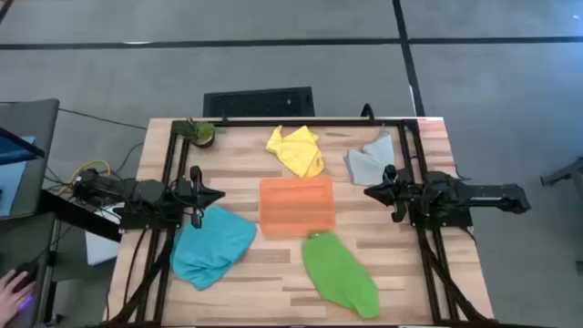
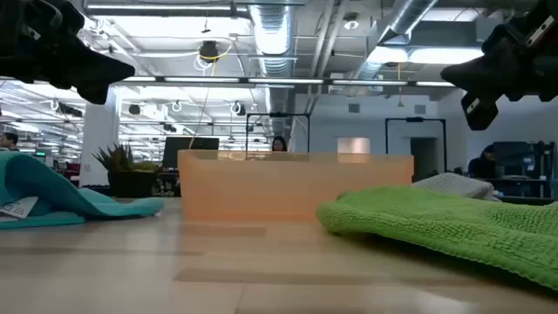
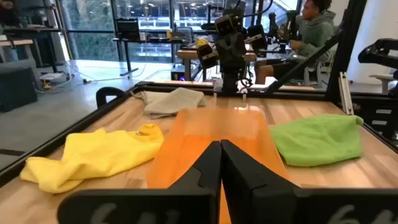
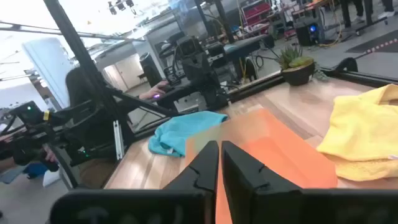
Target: Sort microfiber towel by color & place in baskets
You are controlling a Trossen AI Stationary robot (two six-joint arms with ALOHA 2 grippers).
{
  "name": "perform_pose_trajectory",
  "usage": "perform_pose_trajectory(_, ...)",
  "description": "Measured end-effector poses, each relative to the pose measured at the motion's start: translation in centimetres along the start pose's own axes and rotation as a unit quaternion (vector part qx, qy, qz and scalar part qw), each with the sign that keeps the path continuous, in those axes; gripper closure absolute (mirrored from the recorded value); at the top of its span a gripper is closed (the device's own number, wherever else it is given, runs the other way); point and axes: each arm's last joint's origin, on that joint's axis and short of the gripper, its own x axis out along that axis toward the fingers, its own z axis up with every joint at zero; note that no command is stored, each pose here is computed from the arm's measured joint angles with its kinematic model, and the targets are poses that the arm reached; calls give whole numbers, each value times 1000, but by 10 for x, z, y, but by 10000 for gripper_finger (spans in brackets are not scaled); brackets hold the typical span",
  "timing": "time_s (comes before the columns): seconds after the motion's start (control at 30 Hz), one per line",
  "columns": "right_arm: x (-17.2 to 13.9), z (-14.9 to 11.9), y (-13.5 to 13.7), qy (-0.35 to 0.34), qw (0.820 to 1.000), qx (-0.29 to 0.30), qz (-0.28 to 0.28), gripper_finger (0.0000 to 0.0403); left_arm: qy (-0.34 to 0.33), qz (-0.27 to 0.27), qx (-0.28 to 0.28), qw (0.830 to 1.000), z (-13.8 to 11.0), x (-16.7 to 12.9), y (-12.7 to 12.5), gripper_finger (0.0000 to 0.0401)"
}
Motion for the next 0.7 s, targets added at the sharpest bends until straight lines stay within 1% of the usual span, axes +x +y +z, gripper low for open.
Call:
perform_pose_trajectory(0.17, 0, 0, 0, 0, 1000, 0, 0, 358, 0, 0, -1, 1000, 0, 0, 0, 401)
perform_pose_trajectory(0.3, 0, 0, 0, 0, 1000, 0, 0, 358, 0, -4, -42, 999, 0, 0, 0, 401)
perform_pose_trajectory(0.37, 0, 0, 0, 0, 1000, 0, 0, 358, -1, 3, -45, 999, 0, 0, 0, 401)
perform_pose_trajectory(0.6, 0, 0, 0, 0, 1000, 0, 0, 358, -4, 13, 28, 1000, 1, 0, 1, 401)
perform_pose_trajectory(0.7, 0, 0, 0, 0, 1000, 0, 0, 358, -7, 26, 62, 998, 7, -2, 2, 401)
